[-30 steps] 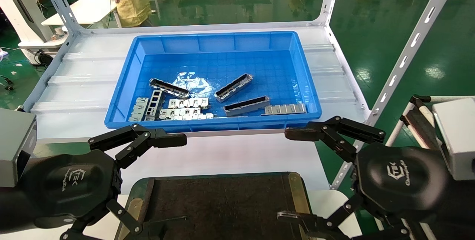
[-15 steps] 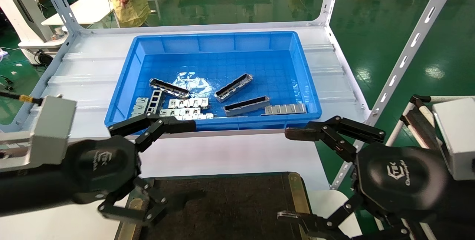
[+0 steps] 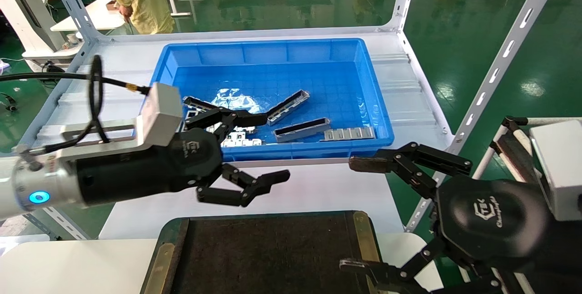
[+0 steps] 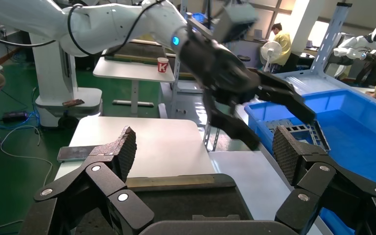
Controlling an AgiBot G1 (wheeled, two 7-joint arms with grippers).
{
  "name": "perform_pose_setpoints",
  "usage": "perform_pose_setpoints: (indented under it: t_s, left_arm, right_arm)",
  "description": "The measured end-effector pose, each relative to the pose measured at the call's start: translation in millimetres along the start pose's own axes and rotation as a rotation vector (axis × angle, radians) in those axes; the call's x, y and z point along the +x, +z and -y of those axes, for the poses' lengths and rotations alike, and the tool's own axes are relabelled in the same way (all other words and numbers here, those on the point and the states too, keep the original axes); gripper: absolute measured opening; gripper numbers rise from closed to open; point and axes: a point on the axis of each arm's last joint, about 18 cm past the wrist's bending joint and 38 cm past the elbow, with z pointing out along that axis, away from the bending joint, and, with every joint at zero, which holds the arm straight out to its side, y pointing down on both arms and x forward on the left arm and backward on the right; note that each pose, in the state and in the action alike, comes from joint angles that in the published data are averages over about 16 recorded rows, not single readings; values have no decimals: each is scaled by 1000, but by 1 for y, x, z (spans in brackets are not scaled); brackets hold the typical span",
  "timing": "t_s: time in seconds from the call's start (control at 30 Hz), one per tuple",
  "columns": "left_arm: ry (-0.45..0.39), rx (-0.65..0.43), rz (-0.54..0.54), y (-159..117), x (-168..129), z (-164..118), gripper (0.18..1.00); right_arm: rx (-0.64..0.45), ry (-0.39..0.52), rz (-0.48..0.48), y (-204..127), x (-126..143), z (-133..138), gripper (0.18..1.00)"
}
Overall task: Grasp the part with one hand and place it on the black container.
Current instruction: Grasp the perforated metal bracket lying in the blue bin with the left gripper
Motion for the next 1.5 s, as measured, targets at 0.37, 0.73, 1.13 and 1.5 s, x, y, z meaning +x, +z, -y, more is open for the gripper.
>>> perform_pose_setpoints:
  t_s: [0.37, 0.73, 1.13, 1.5]
  left_arm:
    - [-12, -27, 99, 46, -39, -16, 1001]
    - [-43, -49, 196, 89, -77, -28, 1001]
    - [-61, -108, 310, 128, -108, -41, 1001]
    - [-74, -169, 391, 139, -118, -59, 1001]
  right_arm:
    - [0, 0, 0, 0, 0, 0, 1001]
    - [0, 0, 0, 0, 0, 0, 1001]
    - [0, 0, 0, 0, 0, 0, 1001]
    - [0, 0, 0, 0, 0, 0, 1001]
